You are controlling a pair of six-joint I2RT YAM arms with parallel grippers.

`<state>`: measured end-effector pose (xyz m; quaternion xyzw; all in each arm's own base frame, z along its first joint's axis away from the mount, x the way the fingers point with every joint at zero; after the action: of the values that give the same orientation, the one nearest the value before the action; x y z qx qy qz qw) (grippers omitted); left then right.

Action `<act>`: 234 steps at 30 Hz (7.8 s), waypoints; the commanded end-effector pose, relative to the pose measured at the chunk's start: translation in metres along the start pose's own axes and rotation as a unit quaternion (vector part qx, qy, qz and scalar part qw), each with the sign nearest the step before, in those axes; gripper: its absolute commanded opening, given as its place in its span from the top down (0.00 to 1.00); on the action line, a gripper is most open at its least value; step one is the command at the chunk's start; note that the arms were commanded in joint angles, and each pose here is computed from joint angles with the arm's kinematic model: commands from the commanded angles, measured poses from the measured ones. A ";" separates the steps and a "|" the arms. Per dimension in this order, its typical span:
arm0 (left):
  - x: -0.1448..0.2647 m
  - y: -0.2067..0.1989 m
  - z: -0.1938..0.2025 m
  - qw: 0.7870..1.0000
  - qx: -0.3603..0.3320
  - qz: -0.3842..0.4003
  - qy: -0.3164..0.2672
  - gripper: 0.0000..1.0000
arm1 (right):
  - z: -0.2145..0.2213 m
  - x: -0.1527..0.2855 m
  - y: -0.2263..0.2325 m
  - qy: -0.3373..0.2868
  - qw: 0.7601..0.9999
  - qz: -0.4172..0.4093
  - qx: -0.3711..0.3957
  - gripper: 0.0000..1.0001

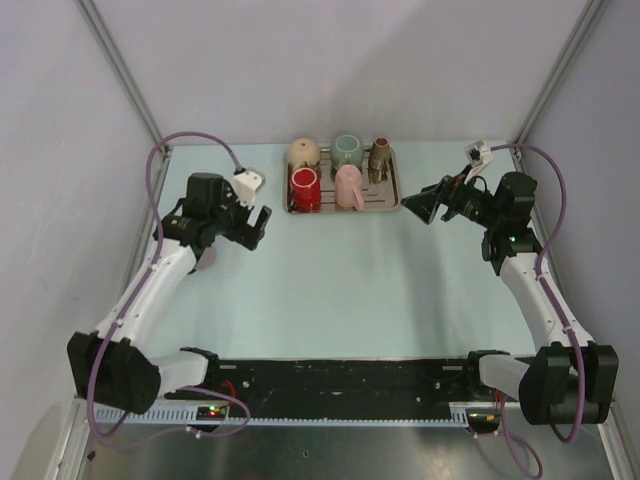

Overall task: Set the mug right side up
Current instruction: Turn over the cup on the tray.

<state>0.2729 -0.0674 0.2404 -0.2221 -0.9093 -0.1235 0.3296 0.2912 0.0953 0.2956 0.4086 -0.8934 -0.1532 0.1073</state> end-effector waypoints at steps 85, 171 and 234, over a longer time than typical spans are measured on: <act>-0.084 -0.023 -0.036 0.998 -0.031 0.055 0.001 0.00 | 0.085 -0.223 -0.103 0.322 0.913 0.174 0.179 0.28; -0.081 -0.039 -0.026 0.994 0.009 0.107 -0.012 0.00 | 0.076 -0.235 -0.082 0.299 0.926 0.149 0.177 1.00; -0.037 -0.119 -0.121 0.848 0.258 0.431 -0.166 0.00 | -0.057 -0.113 -0.002 0.025 0.978 -0.120 -0.171 1.00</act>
<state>0.3201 -0.2219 0.2589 -0.4651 -0.7879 0.2678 0.3020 0.4055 0.1643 0.2740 0.4104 -0.7996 -0.3338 0.2844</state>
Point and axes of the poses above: each gripper's point midway between its finger pads, its own x axis back along the fingers, its own y axis along the line the jaws close on, z = x × y, the point moved 7 cm from there along x, back along the fingers, and after that the axes turned 4 degrees about x, right-handed, at the moved point
